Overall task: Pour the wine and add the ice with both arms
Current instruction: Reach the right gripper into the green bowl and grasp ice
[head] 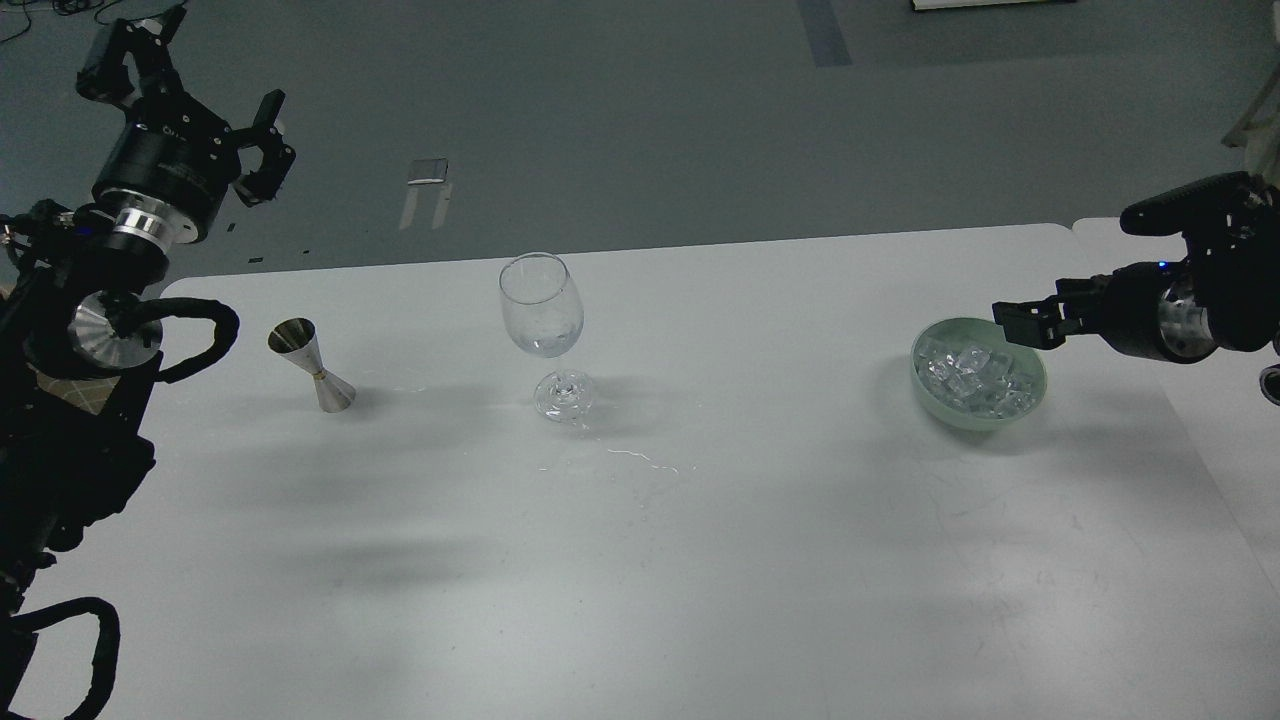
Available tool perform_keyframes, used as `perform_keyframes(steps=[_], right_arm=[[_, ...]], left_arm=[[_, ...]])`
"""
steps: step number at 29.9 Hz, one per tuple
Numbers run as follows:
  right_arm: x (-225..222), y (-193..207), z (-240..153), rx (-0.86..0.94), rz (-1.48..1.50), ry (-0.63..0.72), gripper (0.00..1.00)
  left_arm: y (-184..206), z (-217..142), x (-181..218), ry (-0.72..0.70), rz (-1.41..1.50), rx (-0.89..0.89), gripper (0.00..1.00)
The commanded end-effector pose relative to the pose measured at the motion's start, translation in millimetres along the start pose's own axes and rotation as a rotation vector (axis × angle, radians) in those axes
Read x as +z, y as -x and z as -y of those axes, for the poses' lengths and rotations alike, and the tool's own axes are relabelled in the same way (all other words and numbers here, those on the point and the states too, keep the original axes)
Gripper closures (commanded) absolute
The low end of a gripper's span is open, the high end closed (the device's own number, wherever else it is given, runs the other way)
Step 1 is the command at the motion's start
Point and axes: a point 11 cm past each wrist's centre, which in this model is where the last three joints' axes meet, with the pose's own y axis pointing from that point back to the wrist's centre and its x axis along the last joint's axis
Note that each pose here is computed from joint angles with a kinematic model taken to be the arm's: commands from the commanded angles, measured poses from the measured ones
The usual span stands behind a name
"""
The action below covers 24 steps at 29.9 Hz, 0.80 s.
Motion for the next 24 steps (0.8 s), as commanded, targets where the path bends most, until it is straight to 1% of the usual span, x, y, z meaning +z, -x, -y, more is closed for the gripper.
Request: perform_keyframes(steps=[1,3,5,8,9,13,17,24], right_arm=[[-0.4,13.9,1.5,-0.026,0.010,-0.004,0.29],[-1.3,21.4,3.8,-0.041,0.017,-0.007,0.33],[-5.0,27.2,6.6,-0.052,0.020,-0.016,0.33],[-20.0,27.2,17.2,-0.055,0.014,-0.049,0.31],[-23.9,26.1,20.7,-0.054,0.013,-0.057,0.29],[-21.5,25.5,22.5,-0.053,0.016,-0.048,0.25],[-27.7,23.5,29.9,-0.052,0.013,-0.057,0.29],[-37.6,25.2,42.6,-0.060,0.009,-0.067,0.30]], left_arm=[[-3.7,-4.5,-5.9,-0.011,-0.005,0.007,0.03],[-6.6,-7.6,-9.6,-0.019,-0.005,0.014,0.03],[-9.3,-10.6,-13.1,-0.021,-0.007,0.022,0.03],[-10.4,-12.9,-18.3,-0.028,-0.013,0.029,0.02],[-11.2,-14.1,-20.4,-0.031,-0.015,0.032,0.02],[-11.9,-15.1,-21.2,-0.032,-0.015,0.032,0.02],[-12.6,-16.0,-22.0,-0.035,-0.016,0.033,0.02],[-16.6,-19.2,-23.9,-0.036,-0.016,0.043,0.02]])
